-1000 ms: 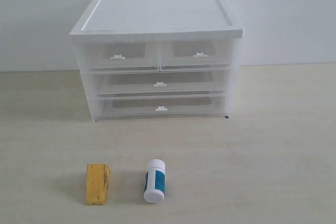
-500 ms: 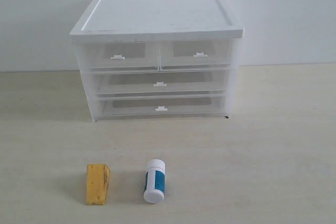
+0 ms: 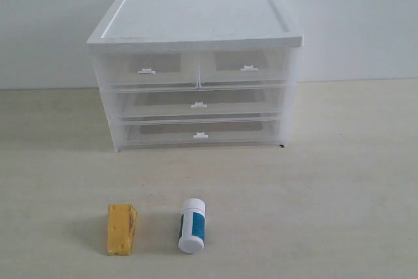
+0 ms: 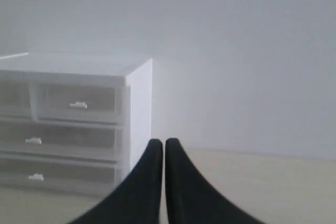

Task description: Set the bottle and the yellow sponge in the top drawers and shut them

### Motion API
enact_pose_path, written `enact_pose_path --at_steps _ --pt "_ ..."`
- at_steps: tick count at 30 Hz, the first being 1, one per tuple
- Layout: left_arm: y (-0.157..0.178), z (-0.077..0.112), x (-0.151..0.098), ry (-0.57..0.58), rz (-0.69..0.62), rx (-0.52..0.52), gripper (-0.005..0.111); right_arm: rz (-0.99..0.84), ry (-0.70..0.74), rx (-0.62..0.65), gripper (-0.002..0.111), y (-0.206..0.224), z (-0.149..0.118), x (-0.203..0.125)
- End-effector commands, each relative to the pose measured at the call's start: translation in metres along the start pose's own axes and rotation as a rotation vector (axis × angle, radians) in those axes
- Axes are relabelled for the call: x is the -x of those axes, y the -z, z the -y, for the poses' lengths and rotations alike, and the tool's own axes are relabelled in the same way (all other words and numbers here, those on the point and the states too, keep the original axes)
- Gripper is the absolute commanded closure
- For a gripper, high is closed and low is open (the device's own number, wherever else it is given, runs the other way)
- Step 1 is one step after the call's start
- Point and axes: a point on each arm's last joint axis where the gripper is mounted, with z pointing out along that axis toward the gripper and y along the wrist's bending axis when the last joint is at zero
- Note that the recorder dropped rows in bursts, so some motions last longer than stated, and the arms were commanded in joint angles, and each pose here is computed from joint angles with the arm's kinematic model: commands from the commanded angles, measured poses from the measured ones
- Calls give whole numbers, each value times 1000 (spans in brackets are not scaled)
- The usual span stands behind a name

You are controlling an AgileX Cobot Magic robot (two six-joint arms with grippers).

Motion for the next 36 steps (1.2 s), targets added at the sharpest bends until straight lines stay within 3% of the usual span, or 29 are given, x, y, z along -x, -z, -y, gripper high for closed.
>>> enact_pose_path --at_steps 1,8,16,22,25,31,36 --pt "-40 -21 -42 86 -224 19 103 63 22 3 108 1 0 6" --pt "-68 -43 -126 56 -496 -30 103 119 21 9 108 1 -1 11" --pt "-74 -34 -224 -216 -698 -280 103 215 -156 14 108 2 0 19" --pt "-68 -30 -286 -126 -818 -331 103 241 -158 17 108 3 0 22" --pt "-63 -27 -308 -85 -796 -377 103 244 -158 18 108 3 0 22" --pt "-64 -31 -347 -27 -796 -374 103 244 -192 22 108 3 0 22" --pt "-75 -35 -355 -21 -764 -356 103 250 -196 23 108 3 0 23"
